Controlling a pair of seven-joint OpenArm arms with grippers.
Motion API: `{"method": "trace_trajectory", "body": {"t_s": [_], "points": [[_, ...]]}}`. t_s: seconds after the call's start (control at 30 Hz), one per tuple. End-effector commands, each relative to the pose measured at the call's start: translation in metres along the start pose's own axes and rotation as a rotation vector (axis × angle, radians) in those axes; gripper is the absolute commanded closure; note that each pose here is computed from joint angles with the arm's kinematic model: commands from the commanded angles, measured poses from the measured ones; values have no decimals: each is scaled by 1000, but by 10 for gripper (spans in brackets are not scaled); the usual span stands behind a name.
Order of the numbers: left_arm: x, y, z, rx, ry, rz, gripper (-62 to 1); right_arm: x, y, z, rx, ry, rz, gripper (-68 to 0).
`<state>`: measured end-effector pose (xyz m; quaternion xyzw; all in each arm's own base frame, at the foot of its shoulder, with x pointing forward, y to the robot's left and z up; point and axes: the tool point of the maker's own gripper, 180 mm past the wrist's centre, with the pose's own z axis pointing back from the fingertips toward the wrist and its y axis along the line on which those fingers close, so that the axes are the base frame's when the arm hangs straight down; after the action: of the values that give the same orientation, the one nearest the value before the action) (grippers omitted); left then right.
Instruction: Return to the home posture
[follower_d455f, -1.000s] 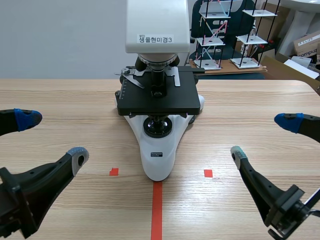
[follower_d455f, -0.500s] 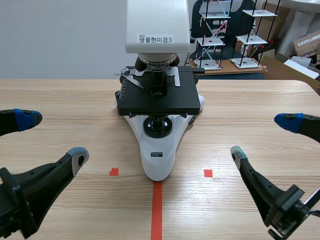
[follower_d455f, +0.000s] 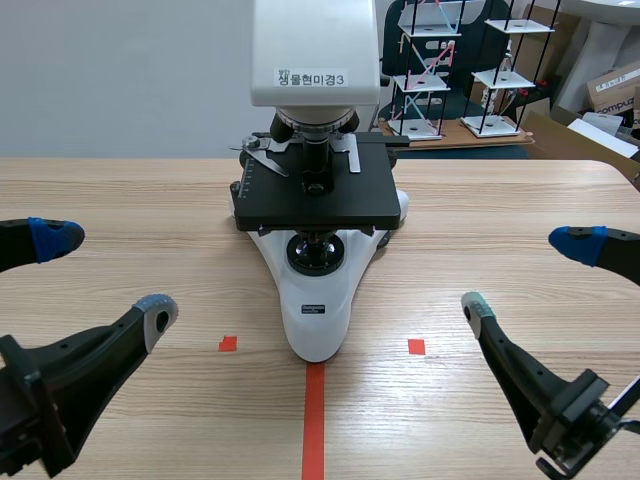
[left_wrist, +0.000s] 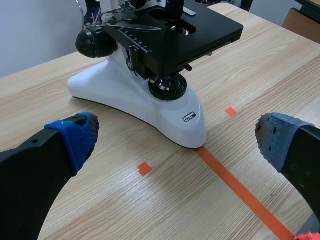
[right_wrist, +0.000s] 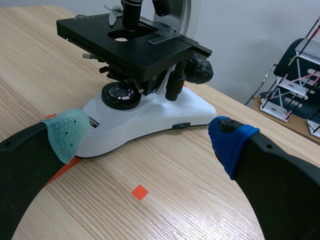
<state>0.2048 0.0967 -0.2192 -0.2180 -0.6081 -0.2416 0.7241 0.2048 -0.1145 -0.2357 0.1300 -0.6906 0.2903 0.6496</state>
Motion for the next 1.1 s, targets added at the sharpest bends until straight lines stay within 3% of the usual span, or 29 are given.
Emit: {"method": "trace_trajectory", "body": {"t_s": [0.0, 1.07], "points": [[7, -3, -2, -8, -30, 6, -623, 10, -4, -3, -5, -42, 6, -525], [8, -3, -2, -8, -30, 6, -623, 8, -4, -3, -5, -26, 6, -525]]}}
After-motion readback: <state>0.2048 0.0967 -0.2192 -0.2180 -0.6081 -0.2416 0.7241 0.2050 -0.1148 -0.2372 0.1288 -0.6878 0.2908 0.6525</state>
